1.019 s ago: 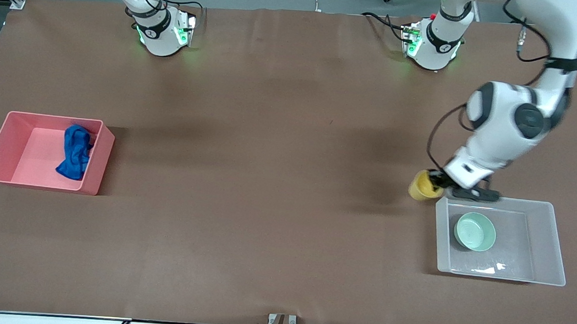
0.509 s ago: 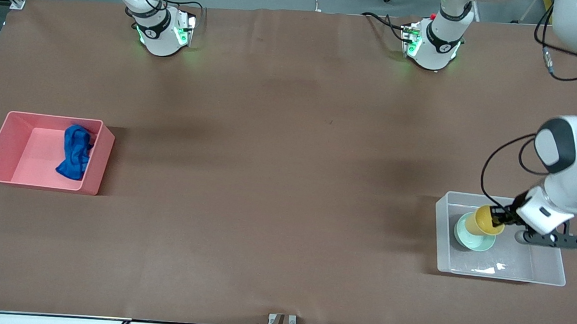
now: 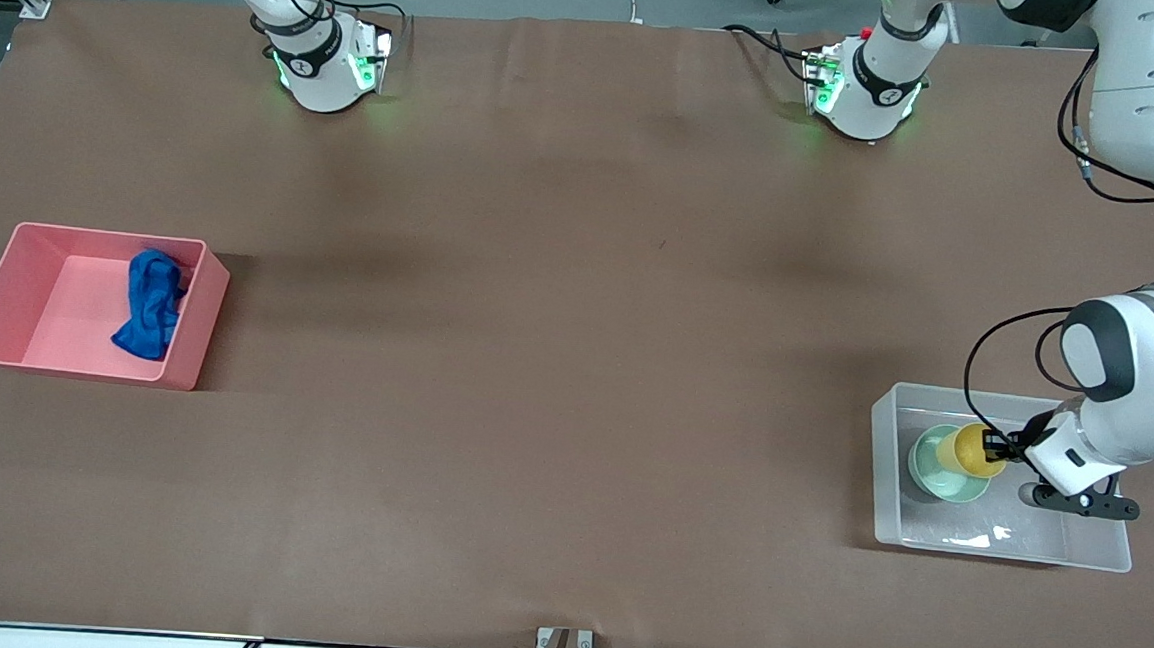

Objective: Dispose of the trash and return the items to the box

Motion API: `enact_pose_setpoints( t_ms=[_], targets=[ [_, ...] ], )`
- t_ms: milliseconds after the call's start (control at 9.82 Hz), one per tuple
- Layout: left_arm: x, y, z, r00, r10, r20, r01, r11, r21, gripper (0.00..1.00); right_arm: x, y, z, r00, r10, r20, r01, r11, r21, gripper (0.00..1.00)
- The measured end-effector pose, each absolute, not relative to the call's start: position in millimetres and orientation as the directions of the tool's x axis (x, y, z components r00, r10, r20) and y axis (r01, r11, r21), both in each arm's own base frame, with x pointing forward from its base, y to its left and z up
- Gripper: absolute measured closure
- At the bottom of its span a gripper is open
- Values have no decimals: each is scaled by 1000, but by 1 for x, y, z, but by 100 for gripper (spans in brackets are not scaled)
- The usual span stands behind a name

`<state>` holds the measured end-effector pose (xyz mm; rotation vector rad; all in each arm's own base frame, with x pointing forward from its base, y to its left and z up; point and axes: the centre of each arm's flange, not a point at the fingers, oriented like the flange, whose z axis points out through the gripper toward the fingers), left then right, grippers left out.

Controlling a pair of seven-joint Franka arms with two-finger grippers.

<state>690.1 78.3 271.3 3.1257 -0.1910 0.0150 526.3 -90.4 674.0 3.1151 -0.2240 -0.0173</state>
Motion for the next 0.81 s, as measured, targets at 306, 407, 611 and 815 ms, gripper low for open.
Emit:
enact_pose_setpoints(
  t_ms=[306, 407, 611, 815],
  targets=[
    [696, 83, 282, 992, -116, 47, -116, -993, 0, 60, 526, -90, 674, 990, -143, -15, -143, -990, 19, 0],
    [701, 83, 306, 989, -115, 88, -115, -993, -4, 47, 526, -90, 674, 990, -143, -17, -143, -990, 19, 0],
    [700, 79, 382, 975, -115, 191, -116, -993, -10, 18, 525, -90, 674, 990, -143, -18, -142, -990, 19, 0],
    [682, 59, 455, 960, -120, 252, -127, -992, 11, 0, 526, -89, 674, 990, -142, -18, -141, -990, 19, 0]
  ],
)
